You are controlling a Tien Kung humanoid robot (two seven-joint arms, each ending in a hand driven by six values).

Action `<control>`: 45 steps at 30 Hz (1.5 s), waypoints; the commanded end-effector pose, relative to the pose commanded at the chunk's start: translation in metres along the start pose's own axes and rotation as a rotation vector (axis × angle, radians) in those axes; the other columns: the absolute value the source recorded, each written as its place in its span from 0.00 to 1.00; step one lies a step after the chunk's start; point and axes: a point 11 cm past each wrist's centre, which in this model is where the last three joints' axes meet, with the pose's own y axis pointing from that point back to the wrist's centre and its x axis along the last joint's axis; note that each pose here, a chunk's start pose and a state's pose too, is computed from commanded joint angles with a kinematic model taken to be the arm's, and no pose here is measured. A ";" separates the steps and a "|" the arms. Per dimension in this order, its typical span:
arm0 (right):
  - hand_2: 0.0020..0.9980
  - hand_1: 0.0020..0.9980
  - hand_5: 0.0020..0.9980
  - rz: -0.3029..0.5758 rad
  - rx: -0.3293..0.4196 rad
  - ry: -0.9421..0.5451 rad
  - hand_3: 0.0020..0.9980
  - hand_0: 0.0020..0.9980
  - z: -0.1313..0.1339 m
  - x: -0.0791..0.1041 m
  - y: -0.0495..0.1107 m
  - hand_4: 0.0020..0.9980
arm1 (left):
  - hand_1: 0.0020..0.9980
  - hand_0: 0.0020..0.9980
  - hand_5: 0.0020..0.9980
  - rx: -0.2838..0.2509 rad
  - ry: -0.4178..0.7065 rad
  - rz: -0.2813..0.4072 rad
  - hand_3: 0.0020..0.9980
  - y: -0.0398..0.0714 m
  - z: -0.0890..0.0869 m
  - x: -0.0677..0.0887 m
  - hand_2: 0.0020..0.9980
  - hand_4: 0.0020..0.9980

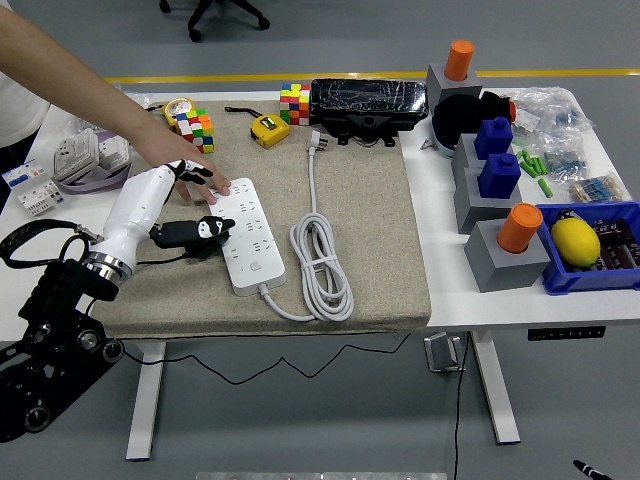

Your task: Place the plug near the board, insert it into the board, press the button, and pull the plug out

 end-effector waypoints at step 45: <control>0.66 0.65 0.56 -0.005 0.004 -0.010 0.57 0.66 -0.001 -0.003 0.000 0.99 | 0.75 0.72 0.46 0.036 0.000 -0.139 0.70 0.000 0.004 -0.037 0.71 0.89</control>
